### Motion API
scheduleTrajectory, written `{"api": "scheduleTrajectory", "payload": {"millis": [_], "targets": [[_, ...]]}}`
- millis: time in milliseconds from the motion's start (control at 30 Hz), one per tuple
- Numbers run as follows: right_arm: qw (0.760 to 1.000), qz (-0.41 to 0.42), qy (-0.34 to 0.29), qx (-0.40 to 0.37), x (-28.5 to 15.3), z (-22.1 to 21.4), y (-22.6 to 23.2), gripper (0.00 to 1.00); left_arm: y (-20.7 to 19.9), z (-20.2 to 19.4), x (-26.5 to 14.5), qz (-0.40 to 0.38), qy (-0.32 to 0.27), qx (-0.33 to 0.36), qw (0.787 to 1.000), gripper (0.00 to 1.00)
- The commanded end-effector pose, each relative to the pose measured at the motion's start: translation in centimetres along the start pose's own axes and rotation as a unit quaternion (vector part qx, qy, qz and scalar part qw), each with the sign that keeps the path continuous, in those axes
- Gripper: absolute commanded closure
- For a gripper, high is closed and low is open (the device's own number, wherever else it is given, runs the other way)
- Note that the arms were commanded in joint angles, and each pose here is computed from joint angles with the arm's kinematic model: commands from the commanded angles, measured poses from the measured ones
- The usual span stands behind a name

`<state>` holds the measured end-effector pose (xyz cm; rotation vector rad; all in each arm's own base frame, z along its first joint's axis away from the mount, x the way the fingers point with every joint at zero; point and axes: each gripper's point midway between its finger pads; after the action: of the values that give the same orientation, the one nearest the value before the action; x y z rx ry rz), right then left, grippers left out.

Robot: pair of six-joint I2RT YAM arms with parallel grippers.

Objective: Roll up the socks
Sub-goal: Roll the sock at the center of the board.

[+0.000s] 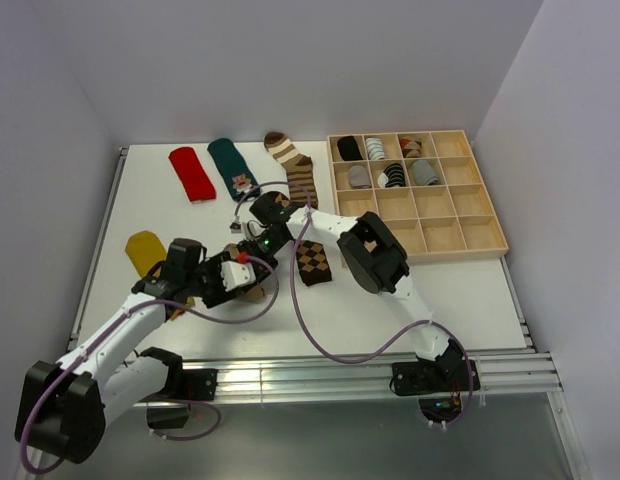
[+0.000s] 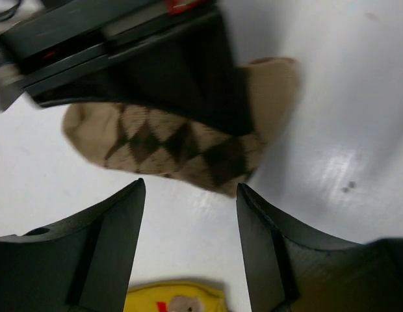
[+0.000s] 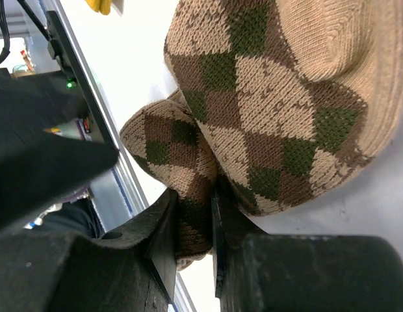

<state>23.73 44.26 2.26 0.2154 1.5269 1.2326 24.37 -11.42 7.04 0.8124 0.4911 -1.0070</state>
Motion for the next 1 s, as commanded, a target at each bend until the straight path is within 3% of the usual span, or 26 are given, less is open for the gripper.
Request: {"api": "scheduleTrajectory", "payload": {"millis": [0,533,967], "targets": [[0.982,-0.165,0.076,0.061,0.8,-5.8,-9.9,0.92,-0.6,1.4,-0.1,0.009,-0.025,0.052,0.998,0.36],[0.984,-0.161,0.073,0.018,0.5,-5.2,-7.7,0.91,-3.4,2.1,2.9,-0.011,-0.038,0.101,0.994,0.32],[0.986,-0.139,0.090,-0.007,0.6,-5.7,-5.9,0.90,-3.1,-0.7,4.8,0.022,0.013,0.119,0.993,0.35]]}}
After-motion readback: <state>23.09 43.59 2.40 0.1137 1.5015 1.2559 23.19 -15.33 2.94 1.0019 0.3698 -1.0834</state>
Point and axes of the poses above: each gripper's point midway between its finger pads, its own x axis out along the fingers, its own y axis along the line the jaws close on, z = x × y, and after that the axes turned 3 degrees about x, right-handed
